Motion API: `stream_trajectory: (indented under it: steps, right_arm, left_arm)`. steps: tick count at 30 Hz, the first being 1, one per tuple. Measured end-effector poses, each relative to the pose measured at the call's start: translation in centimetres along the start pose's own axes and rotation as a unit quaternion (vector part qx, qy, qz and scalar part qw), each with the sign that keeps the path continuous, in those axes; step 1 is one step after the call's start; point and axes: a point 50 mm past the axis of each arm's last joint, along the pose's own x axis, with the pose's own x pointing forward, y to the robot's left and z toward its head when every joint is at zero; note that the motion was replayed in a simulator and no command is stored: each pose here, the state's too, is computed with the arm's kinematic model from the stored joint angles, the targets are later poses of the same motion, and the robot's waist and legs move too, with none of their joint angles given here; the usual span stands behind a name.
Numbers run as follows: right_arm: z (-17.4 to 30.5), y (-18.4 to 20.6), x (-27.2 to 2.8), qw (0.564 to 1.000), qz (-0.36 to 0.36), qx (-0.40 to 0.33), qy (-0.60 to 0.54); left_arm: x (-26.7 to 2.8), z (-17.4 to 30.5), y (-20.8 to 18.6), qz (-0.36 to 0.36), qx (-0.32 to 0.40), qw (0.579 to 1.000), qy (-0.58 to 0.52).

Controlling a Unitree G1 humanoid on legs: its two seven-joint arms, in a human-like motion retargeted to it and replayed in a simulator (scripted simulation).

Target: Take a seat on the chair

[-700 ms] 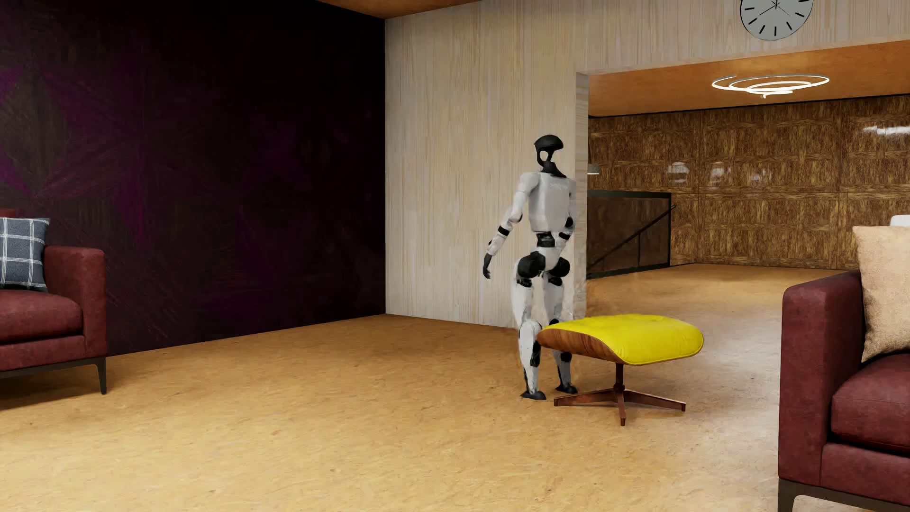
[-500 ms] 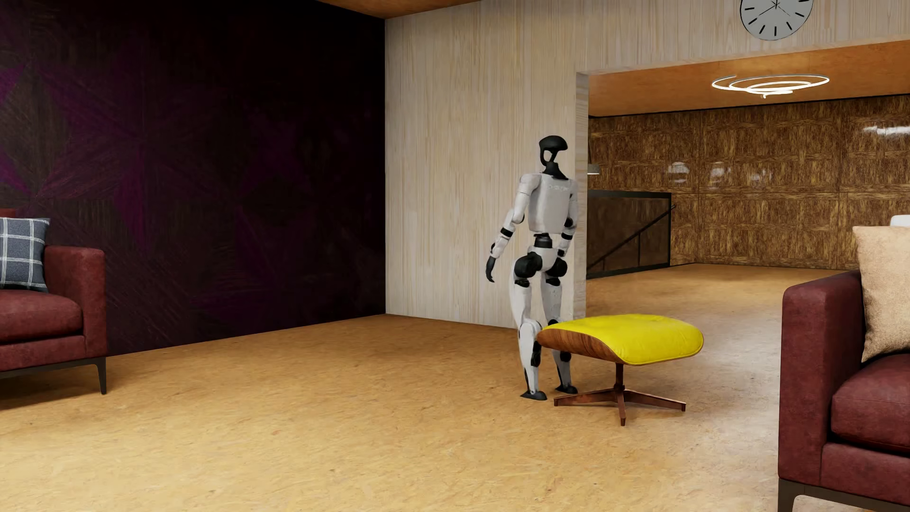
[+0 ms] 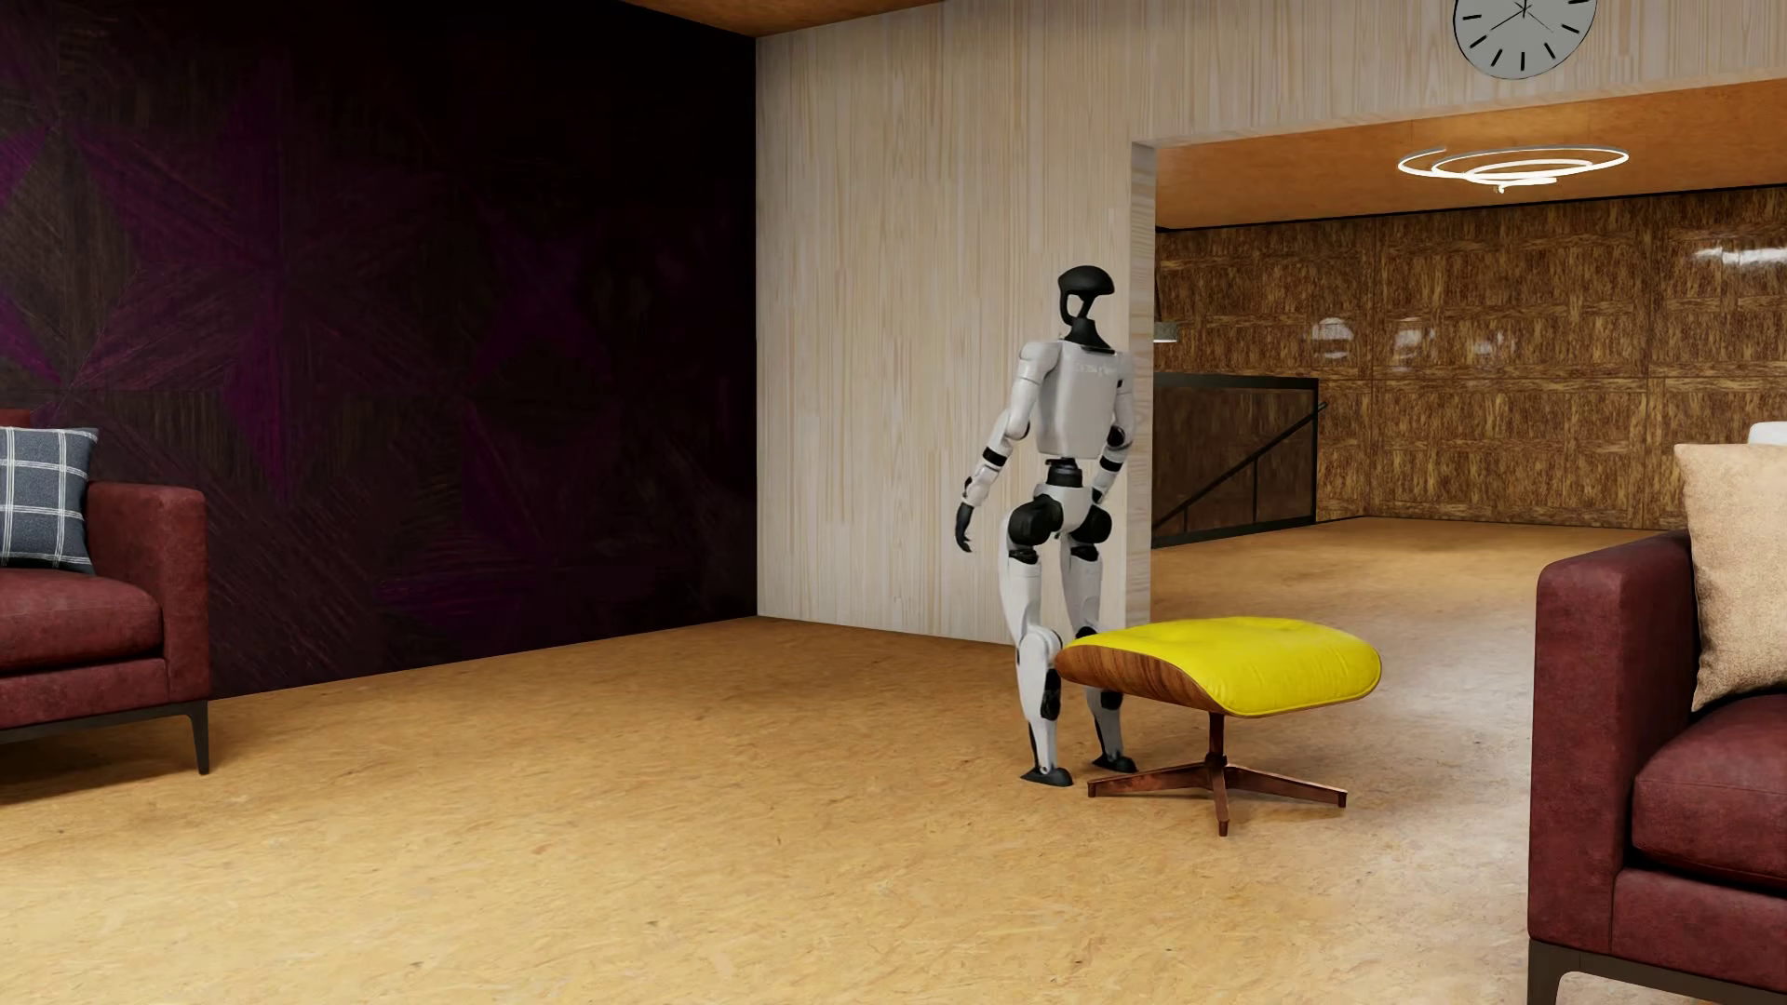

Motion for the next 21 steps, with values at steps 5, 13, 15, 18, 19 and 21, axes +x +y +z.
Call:
stream_trajectory:
  steps: [5,13,15,18,19,21]
  right_arm:
    - [-0.2,-0.4,0.2,1.0,-0.01,0.005,0.019]
    - [8.6,-4.2,1.2,0.99,-0.025,-0.117,-0.08]
    - [13.9,-5.7,0.6,0.966,-0.036,-0.208,-0.153]
    - [21.6,-6.6,-1.9,0.892,-0.049,-0.371,-0.253]
    - [23.7,-6.6,-2.7,0.865,-0.055,-0.417,-0.273]
    - [27.5,-6.5,-5.0,0.797,-0.063,-0.515,-0.309]
  left_arm:
    - [0.2,0.5,0.1,-0.003,0.012,1.0,-0.001]
    - [0.9,10.9,1.8,0.002,0.146,0.982,-0.122]
    - [0.1,15.8,2.7,0.023,0.19,0.963,-0.19]
    - [-2.2,22.5,3.4,0.056,0.275,0.915,-0.289]
    - [-3.1,24.3,3.7,0.064,0.303,0.897,-0.315]
    - [-6.2,28.1,3.9,0.068,0.395,0.835,-0.376]
